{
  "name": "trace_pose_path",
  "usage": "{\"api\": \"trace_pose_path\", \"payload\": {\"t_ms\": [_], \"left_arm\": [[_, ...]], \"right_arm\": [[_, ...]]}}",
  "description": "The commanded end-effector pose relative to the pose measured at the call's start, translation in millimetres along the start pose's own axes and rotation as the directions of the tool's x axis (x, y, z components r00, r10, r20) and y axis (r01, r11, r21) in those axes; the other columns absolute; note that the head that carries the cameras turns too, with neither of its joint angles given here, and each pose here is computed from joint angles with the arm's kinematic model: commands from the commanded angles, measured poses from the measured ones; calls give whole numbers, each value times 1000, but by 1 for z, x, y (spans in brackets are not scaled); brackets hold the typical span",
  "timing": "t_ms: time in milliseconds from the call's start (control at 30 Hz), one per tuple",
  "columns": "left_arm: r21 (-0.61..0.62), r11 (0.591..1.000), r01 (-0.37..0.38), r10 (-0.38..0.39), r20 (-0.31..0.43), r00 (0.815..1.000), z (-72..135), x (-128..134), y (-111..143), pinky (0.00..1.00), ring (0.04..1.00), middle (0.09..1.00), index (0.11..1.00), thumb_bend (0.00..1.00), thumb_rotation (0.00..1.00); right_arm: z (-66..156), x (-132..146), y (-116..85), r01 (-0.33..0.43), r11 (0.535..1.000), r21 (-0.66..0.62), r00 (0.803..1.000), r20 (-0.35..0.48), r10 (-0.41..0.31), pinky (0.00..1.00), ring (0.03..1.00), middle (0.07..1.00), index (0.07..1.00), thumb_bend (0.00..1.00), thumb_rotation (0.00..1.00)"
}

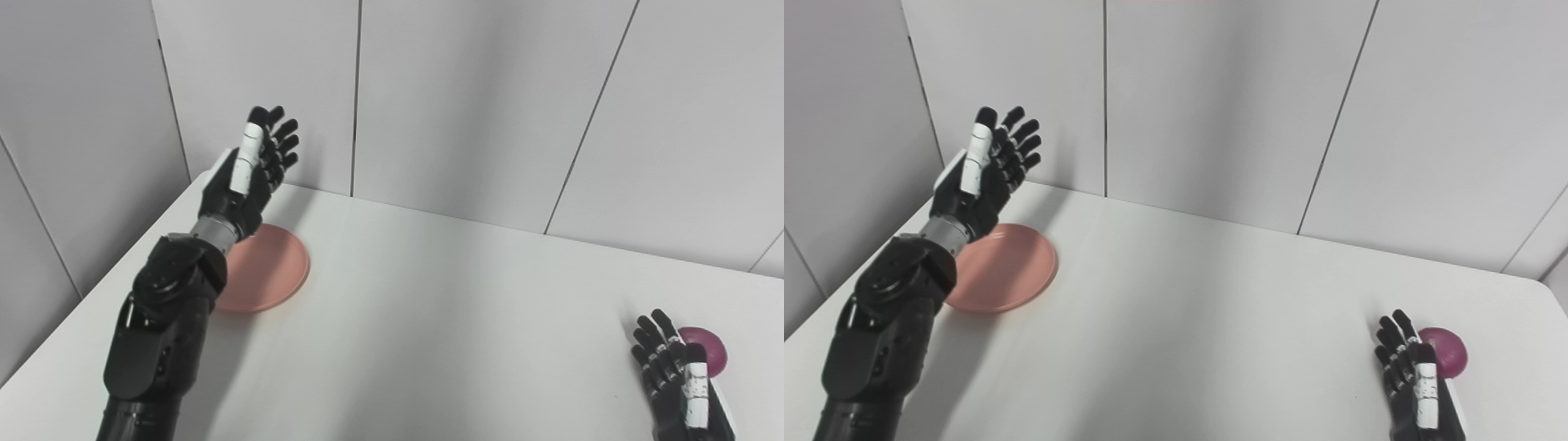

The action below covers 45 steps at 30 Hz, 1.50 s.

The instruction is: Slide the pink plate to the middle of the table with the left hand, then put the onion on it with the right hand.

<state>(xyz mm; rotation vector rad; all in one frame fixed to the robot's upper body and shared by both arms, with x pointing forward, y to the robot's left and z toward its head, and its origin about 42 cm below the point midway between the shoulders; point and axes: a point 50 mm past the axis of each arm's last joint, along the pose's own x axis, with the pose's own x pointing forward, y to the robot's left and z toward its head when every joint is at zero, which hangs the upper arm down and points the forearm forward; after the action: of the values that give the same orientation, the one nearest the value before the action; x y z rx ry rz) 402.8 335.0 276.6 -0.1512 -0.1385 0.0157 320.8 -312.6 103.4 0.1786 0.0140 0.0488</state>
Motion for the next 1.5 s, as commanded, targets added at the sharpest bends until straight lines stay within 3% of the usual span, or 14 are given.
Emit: {"api": "trace_pose_path", "payload": {"t_ms": [0,200,500,667,833,967,1000,1267,1467], "left_arm": [[42,999,2,-7,120,993,34,13,14,994,989,980,996,920,896],[76,996,-43,34,122,992,38,22,55,1000,996,983,1000,915,898],[52,979,-197,191,106,976,26,26,107,1000,986,953,962,905,866],[69,967,-246,242,66,968,5,24,126,1000,1000,963,963,901,863],[44,963,-267,266,26,964,-20,27,147,986,936,929,919,977,809],[32,961,-276,276,10,961,-38,28,155,988,918,892,902,980,788],[30,960,-278,278,6,960,-42,28,156,943,912,891,908,966,789],[17,959,-283,284,-29,958,-70,27,160,882,883,879,915,937,796],[2,961,-277,277,-50,960,-85,22,154,891,879,871,903,936,800]], "right_arm": [[-57,-35,-3,69,996,54,980,-192,-58,1000,982,942,972,821,883],[-56,-35,-3,69,996,49,979,-194,-58,1000,985,946,975,795,897],[-56,-36,-5,67,997,44,979,-198,-57,1000,979,943,969,833,876],[-57,-36,-5,70,996,45,977,-205,-60,1000,975,940,967,836,866],[-56,-36,-2,68,997,46,978,-200,-57,1000,979,943,969,822,875],[-56,-36,0,71,996,57,979,-198,-59,1000,985,944,968,789,873],[-56,-37,1,71,996,56,979,-197,-59,1000,981,940,962,786,873],[-52,-40,4,63,996,56,981,-189,-52,1000,990,949,975,765,890],[-49,-40,4,63,997,53,980,-190,-52,1000,992,951,975,769,889]]}}
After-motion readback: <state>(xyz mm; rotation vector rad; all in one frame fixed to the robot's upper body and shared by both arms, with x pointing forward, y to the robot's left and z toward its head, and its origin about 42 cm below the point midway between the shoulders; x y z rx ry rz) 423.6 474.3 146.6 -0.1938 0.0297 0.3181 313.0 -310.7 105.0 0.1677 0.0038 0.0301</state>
